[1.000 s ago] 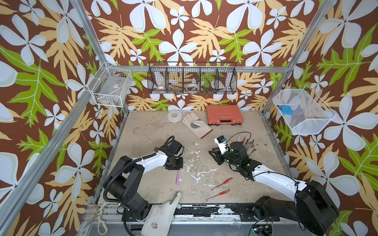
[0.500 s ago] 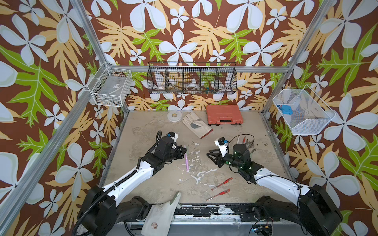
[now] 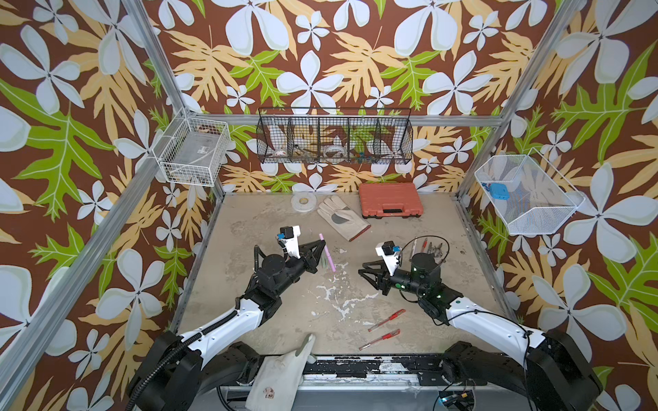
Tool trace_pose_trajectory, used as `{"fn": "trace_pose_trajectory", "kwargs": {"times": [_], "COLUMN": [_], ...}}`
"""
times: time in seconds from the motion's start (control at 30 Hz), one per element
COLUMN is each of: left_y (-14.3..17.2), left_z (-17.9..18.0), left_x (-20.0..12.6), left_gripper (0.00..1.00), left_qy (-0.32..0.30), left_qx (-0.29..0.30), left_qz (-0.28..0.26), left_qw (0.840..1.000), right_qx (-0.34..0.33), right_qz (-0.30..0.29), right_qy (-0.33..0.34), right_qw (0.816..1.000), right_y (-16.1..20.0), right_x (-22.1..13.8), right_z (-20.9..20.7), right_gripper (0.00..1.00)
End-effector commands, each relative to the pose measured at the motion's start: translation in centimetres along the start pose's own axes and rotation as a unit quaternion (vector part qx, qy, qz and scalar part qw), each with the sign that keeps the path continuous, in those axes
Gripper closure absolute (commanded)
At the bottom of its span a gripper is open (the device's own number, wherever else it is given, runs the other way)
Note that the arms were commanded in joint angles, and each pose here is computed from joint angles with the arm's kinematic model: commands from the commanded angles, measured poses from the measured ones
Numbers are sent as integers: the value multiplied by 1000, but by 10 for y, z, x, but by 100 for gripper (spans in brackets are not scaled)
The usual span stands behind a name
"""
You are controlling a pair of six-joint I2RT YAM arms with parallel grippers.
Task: Remove pen caps from pens
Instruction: Rotate the pen.
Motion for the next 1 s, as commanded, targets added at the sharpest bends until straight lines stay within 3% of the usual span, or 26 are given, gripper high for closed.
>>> {"fn": "trace_pose_trajectory", "kwargs": {"times": [0.0, 0.27, 0.47, 0.6, 0.7, 0.87, 0.97], "left_y": [-9, -1, -2, -4, -5, -1, 6], "left_z": [-19, -27, -37, -42, -43, -46, -53], "left_x": [-12, -26, -31, -31, -27, -16, -11], "left_gripper": [91, 91, 89, 88, 87, 88, 88], "left_qy": [88, 151, 200, 222, 220, 243, 269], "left_qx": [74, 172, 235, 261, 261, 230, 232], "left_qz": [-54, -61, -90, -104, -99, -59, -35], "left_qw": [992, 972, 947, 934, 935, 941, 934], "right_qx": [1, 96, 221, 268, 225, 56, 45], "right_qz": [-21, 18, 36, 23, 13, 11, 7], "right_qy": [-17, 9, 44, 39, 18, -34, -52], "right_qw": [1000, 995, 974, 962, 974, 998, 998], "right_y": [-8, -22, -44, -58, -74, -96, -102], "right_x": [0, 6, -3, -14, -17, -11, -9], "right_z": [2, -7, -13, -19, -15, 8, 15], "right_gripper": [65, 65, 62, 62, 62, 64, 64]}}
Point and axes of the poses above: each gripper's point midway between its finger pads, its own x axis out along the fingers, its own z axis along the line the jaws close on, y = z × x, the point moved 9 cm from there along -x, back along the fingers, and after that the axes turned 15 degrees about -x, right-handed, at the moved point
